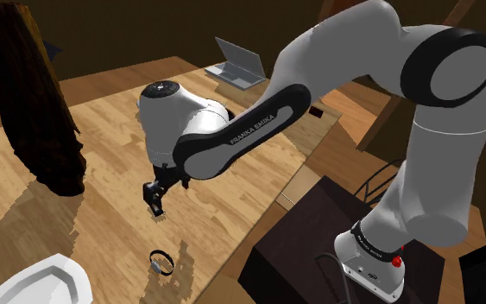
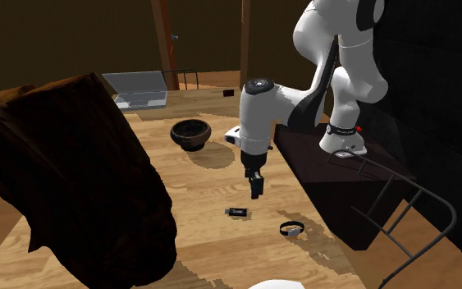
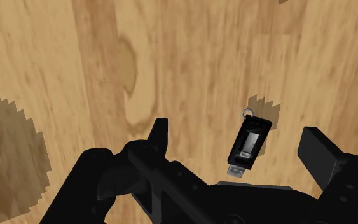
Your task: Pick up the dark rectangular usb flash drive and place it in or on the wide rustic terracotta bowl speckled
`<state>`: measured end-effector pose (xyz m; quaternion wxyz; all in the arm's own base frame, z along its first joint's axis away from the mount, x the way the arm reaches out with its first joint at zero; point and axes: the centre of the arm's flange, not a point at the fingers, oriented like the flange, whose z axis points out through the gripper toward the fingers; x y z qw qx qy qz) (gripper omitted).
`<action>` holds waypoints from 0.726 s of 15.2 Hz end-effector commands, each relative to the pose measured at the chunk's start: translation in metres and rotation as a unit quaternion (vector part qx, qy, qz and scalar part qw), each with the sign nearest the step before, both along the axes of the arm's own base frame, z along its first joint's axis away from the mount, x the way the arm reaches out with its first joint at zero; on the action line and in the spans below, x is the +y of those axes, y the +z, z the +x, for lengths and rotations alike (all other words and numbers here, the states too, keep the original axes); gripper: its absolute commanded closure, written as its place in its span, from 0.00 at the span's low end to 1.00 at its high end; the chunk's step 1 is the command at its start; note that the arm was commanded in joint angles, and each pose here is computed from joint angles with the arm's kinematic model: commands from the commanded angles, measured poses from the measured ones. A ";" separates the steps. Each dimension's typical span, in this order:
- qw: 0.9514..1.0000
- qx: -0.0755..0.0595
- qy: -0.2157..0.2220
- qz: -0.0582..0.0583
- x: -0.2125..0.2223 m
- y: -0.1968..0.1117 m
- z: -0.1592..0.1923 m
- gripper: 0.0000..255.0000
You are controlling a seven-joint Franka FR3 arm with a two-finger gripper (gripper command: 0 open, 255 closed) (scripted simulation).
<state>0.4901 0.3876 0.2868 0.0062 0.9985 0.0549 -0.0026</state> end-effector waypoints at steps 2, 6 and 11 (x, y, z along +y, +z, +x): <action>1.000 -0.004 -0.001 0.002 0.030 -0.024 0.018 0.00; 1.000 -0.005 -0.002 0.002 0.037 -0.044 0.023 0.00; 1.000 -0.005 -0.002 0.002 0.037 -0.069 0.023 0.00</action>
